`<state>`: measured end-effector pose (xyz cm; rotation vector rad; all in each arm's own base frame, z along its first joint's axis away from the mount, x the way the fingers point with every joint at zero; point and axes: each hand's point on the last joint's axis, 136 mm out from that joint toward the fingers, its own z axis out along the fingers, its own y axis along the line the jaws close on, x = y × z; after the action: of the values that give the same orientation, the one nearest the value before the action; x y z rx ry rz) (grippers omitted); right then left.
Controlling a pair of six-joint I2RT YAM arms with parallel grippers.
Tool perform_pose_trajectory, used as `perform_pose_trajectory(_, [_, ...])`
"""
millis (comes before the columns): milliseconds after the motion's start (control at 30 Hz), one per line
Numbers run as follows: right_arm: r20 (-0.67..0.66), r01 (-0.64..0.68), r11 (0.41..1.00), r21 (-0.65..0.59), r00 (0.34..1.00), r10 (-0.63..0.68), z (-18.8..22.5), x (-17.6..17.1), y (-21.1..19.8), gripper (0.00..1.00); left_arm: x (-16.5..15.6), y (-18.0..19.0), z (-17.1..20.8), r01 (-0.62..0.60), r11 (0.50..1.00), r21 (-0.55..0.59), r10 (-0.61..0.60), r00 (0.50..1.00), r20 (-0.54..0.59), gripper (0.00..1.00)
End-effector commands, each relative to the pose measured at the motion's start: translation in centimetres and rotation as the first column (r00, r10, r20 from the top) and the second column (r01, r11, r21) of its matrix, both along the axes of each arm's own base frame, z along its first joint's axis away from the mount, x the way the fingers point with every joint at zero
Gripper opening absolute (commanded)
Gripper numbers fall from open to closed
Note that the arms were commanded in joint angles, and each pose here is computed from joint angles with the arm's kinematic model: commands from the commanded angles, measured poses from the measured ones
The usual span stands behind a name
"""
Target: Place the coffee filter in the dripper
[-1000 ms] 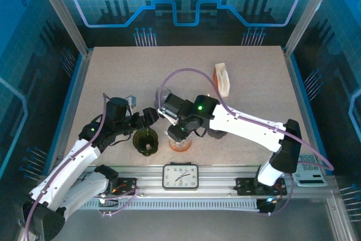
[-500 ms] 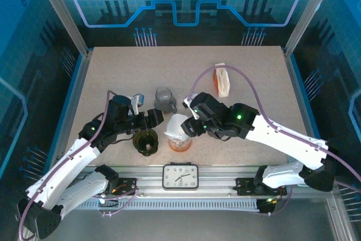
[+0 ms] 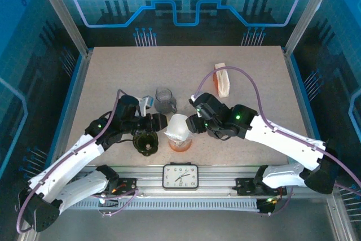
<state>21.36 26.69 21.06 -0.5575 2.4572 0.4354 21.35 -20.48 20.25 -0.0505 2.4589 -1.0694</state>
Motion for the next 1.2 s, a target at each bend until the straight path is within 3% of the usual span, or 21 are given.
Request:
perform_pose_trajectory(0, [-0.040,0.008,1.000,0.017,0.999,-0.007,-1.0,-0.2,0.8,0.43,-0.3,-0.7,0.1,0.030,0.999,-0.033,-0.030,1.000,0.000,0.52])
perform_pose_trajectory(167, [-0.049,0.007,1.000,-0.010,0.999,-0.007,-1.8,-0.3,1.0,0.30,-0.3,-0.9,-0.5,0.030,0.999,-0.042,-0.031,0.999,-0.011,0.45])
perform_pose_trajectory(300, [-0.034,-0.003,0.999,-0.045,0.999,0.001,-2.1,-0.5,1.2,0.12,-0.3,-1.0,-1.2,0.027,0.999,-0.043,-0.028,0.999,-0.024,0.45])
perform_pose_trajectory(400, [-0.007,-0.006,0.996,-0.092,1.000,0.005,-2.0,-0.5,1.2,0.07,-0.2,-1.0,-0.9,0.023,0.998,-0.057,-0.024,1.000,-0.007,0.46])
perform_pose_trajectory(600, [0.037,-0.002,0.987,-0.161,0.999,0.008,-1.7,-0.3,1.1,0.05,-0.3,-1.1,-1.3,0.035,0.998,-0.049,-0.036,0.999,-0.019,0.46])
perform_pose_trajectory(800, [0.055,-0.011,0.981,-0.196,0.998,0.022,-1.7,-0.4,1.4,0.05,-0.6,-1.3,-1.2,0.059,0.997,-0.054,-0.060,0.998,-0.013,0.59])
perform_pose_trajectory(1000, [0.050,-0.010,0.980,-0.200,0.999,0.020,-1.9,-0.4,1.4,0.05,-1.0,-1.6,-1.9,0.085,0.995,-0.041,-0.087,0.996,-0.037,0.48])
perform_pose_trajectory(1167, [0.044,-0.009,0.980,-0.197,0.999,0.018,-2.1,-0.5,1.4,0.05,-1.6,-1.7,-2.4,0.114,0.993,-0.026,-0.115,0.992,-0.053,0.44])
